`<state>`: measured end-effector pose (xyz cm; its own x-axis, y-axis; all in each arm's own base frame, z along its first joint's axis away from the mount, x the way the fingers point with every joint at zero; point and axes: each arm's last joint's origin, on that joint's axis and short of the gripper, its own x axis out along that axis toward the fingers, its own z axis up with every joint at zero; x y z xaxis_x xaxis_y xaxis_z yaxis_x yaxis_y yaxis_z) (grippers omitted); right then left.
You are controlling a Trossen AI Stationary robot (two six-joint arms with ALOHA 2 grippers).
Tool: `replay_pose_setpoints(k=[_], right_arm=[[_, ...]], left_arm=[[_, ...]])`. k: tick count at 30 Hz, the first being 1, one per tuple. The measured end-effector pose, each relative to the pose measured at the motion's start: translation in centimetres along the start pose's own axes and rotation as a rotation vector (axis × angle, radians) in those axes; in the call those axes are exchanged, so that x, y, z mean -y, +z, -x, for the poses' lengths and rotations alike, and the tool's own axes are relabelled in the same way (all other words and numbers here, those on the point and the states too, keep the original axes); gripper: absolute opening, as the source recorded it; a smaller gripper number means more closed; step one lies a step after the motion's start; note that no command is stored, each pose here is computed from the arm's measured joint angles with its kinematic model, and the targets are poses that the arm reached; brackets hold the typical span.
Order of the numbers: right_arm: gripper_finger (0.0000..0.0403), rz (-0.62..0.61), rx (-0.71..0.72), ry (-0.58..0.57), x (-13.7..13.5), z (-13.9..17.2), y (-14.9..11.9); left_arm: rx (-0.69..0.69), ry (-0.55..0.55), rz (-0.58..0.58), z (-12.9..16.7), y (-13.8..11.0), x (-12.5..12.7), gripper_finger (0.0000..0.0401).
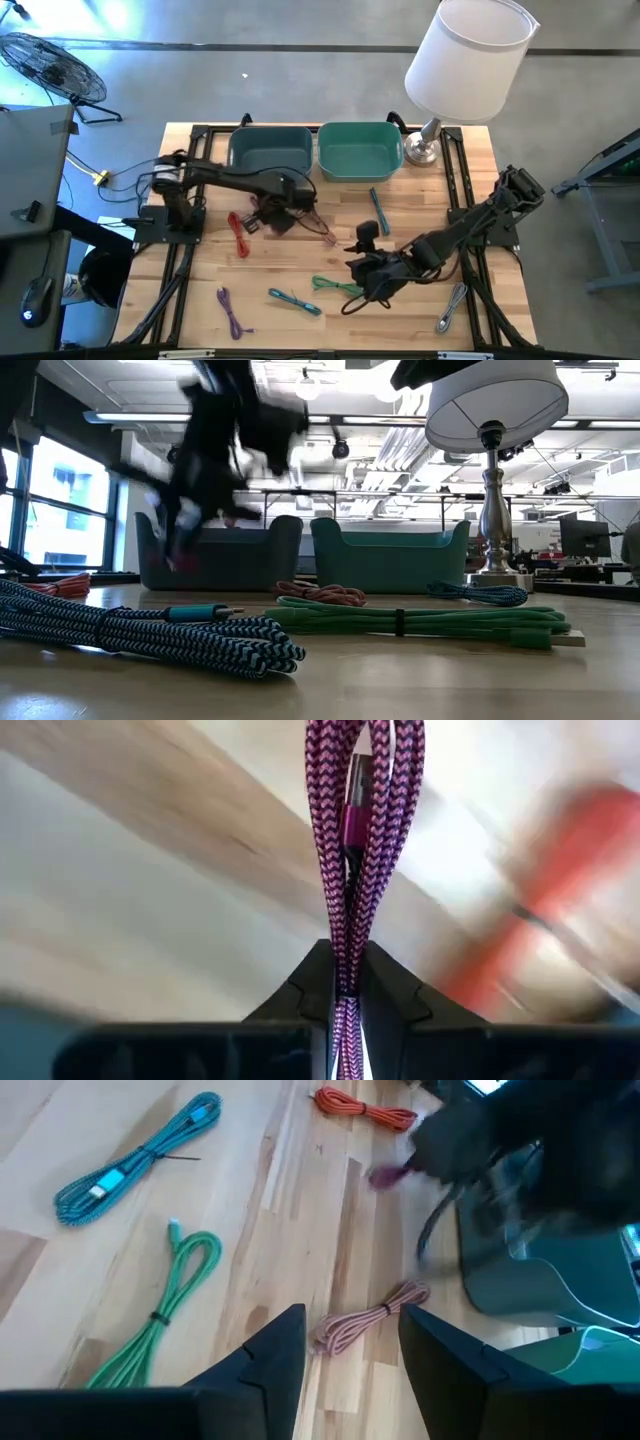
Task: Pick & Place USB Port
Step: Put the pink usb cable into the green bin
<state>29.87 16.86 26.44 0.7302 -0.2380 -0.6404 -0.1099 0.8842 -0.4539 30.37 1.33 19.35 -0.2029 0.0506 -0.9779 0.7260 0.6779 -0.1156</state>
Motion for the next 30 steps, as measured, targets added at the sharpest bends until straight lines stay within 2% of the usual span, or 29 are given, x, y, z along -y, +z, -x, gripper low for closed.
replay_pose_setpoints(k=[2, 7, 10, 13, 17, 22, 25, 30], right_arm=[[0.0153, 0.012, -0.007, 0.004, -0.2, 0.1, -0.1], [0.0153, 0.038, -0.012, -0.003, -0.6, 0.5, -0.3], [0.0153, 0.046, -0.018, -0.015, -0.6, 0.7, -0.4], [0.0153, 0.049, -0.008, -0.056, -0.5, 1.2, -0.4], [0.0153, 0.038, 0.009, -0.081, -0.1, 1.7, -0.2], [0.0153, 0.013, 0.044, -0.110, 0.5, 2.5, 0.1], [0.0153, 0.001, 0.059, -0.139, 0.8, 2.8, 0.2], [0.0153, -0.020, 0.083, -0.164, 1.2, 3.3, 0.4]], left_arm=[[-0.007, 0.011, 0.008, 1.8, 0.2, 1.4, 0.0021], [0.080, 0.180, 0.046, 8.8, 0.8, 5.5, 0.0021], [0.209, 0.336, 0.050, 12.9, 0.9, 8.4, 0.0021], [0.370, 0.538, 0.038, 16.6, 0.2, 11.8, 0.0021], [0.568, 0.804, 0.028, 18.8, -1.3, 15.5, 0.0021], [0.882, 1.072, 0.059, 18.7, -3.2, 17.8, 0.0021], [1.038, 1.176, 0.078, 16.1, -3.8, 17.8, 0.0021], [1.329, 1.309, 0.208, 9.9, -4.9, 16.3, 0.0021]])
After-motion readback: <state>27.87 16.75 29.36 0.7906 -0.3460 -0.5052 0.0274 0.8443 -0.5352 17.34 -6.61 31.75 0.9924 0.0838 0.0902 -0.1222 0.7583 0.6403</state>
